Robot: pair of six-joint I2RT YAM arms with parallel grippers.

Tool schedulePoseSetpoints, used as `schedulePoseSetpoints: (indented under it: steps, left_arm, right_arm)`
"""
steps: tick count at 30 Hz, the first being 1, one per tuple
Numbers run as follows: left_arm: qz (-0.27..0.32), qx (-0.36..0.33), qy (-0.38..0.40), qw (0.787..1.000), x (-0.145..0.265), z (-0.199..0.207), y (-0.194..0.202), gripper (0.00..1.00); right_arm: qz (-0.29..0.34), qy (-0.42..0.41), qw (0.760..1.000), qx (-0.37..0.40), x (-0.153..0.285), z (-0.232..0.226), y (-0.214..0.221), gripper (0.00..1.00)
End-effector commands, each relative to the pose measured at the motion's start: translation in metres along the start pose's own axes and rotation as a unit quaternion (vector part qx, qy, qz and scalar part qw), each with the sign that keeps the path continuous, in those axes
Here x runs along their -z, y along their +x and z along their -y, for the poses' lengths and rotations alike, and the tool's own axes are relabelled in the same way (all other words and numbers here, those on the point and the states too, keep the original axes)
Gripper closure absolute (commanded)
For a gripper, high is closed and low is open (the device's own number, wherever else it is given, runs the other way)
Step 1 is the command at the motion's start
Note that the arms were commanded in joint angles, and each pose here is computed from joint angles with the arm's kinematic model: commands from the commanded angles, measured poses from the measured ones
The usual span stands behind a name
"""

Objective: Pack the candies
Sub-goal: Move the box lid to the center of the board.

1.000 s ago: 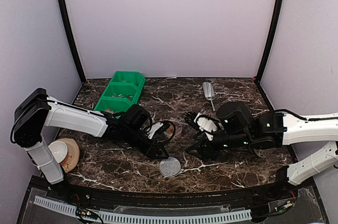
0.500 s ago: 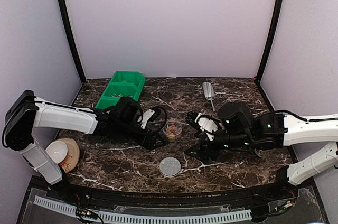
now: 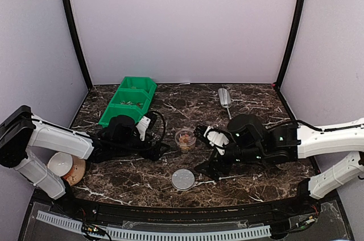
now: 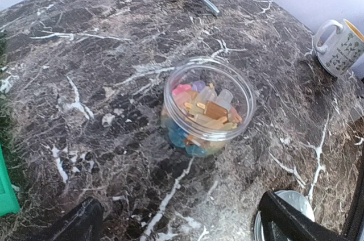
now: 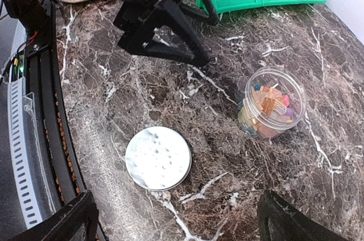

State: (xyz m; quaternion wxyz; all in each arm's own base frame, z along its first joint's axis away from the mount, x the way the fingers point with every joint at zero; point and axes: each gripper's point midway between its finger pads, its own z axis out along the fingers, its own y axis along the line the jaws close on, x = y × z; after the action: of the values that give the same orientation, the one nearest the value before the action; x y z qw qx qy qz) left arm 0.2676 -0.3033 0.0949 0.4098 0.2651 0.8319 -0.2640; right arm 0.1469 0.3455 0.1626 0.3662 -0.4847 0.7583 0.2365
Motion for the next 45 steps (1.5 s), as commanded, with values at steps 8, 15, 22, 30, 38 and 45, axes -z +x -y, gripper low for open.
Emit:
schedulePoseSetpoints:
  steps: [8,15,22,30,38,45]
  left_arm:
    - [0.068,0.002,-0.051,0.996,-0.016,-0.020,-0.027,0.01]
    - [0.073,0.021,-0.024,0.997,-0.032,-0.018,-0.032,0.01]
    - [0.090,0.092,0.026,0.991,-0.044,-0.032,-0.046,0.01]
    - [0.067,0.240,0.166,0.954,-0.076,-0.045,-0.053,0.01]
    - [0.090,0.237,0.226,0.941,-0.074,-0.033,-0.052,0.01]
    - [0.131,0.170,0.235,0.948,-0.055,-0.027,-0.039,0.01]
  right_arm:
    - [0.009,0.046,0.999,0.005,-0.027,0.008,-0.006,0.03]
    - [0.042,0.072,0.991,-0.103,-0.032,0.042,-0.023,0.03]
    - [0.083,0.067,0.973,-0.205,-0.031,0.080,-0.033,0.02]
    - [0.099,0.058,0.962,-0.250,-0.031,0.096,-0.039,0.02]
    - [0.097,0.048,0.959,-0.262,-0.029,0.094,-0.034,0.01]
    - [0.094,0.042,0.961,-0.256,-0.026,0.090,-0.029,0.01]
